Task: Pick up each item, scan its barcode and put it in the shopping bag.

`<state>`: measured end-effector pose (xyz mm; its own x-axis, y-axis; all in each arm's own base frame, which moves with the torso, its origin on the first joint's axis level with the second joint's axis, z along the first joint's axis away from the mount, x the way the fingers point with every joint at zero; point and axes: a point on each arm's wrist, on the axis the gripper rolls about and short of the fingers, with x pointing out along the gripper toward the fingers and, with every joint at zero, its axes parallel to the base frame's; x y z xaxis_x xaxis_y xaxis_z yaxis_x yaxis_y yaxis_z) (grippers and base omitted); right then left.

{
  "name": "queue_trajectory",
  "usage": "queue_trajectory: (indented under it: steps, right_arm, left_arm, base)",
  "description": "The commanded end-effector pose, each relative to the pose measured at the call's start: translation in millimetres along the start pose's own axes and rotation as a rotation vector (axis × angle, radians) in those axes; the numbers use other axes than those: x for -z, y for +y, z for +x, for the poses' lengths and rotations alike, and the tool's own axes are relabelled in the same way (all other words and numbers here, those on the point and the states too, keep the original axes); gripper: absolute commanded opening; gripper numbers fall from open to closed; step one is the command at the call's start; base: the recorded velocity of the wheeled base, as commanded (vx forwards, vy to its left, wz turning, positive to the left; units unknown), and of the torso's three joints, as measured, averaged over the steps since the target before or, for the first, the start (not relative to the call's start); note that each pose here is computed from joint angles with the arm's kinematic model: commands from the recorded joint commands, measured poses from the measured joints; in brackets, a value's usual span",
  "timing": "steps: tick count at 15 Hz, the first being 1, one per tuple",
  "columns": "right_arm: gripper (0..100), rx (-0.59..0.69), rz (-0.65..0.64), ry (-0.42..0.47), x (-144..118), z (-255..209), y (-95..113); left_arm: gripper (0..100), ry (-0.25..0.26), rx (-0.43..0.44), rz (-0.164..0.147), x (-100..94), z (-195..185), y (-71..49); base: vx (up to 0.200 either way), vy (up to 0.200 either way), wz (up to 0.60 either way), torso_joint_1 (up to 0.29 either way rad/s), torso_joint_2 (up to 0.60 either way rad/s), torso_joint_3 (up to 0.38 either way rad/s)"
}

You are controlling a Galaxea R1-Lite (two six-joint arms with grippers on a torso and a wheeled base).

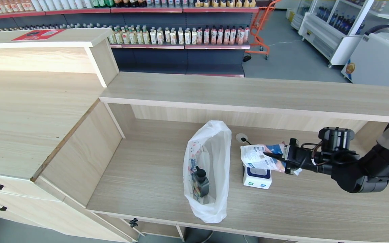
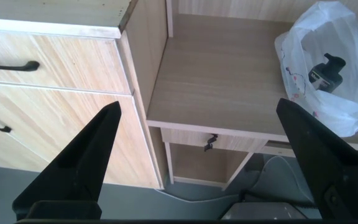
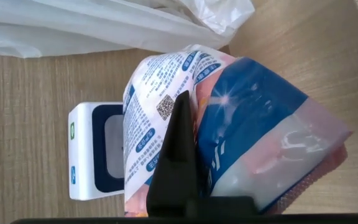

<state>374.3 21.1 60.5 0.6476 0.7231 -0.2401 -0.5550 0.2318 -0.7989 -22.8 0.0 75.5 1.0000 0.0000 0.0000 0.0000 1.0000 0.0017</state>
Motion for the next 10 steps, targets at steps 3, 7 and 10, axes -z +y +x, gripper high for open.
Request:
queue_trajectory:
  steps: [3,7,10]
  right_arm:
    - [0,0.022,-0.003,-0.013,-9,-5,-10]
    - [0,0.073,0.447,-0.071,-56,-11,-33]
    - [0,0.175,0.704,-0.046,-90,29,-48]
  left_arm:
    - [100,0.002,0.0,0.0,0.0,0,0.0]
    - [100,0.002,0.0,0.0,0.0,0,0.0]
    - [100,0.002,0.0,0.0,0.0,0,0.0]
  base:
    - [0.0,0.0,0.0,0.0,0.0,0.0]
    - [0.0,0.0,0.0,0.0,0.0,0.0]
    - [0.0,0.0,0.0,0.0,0.0,0.0]
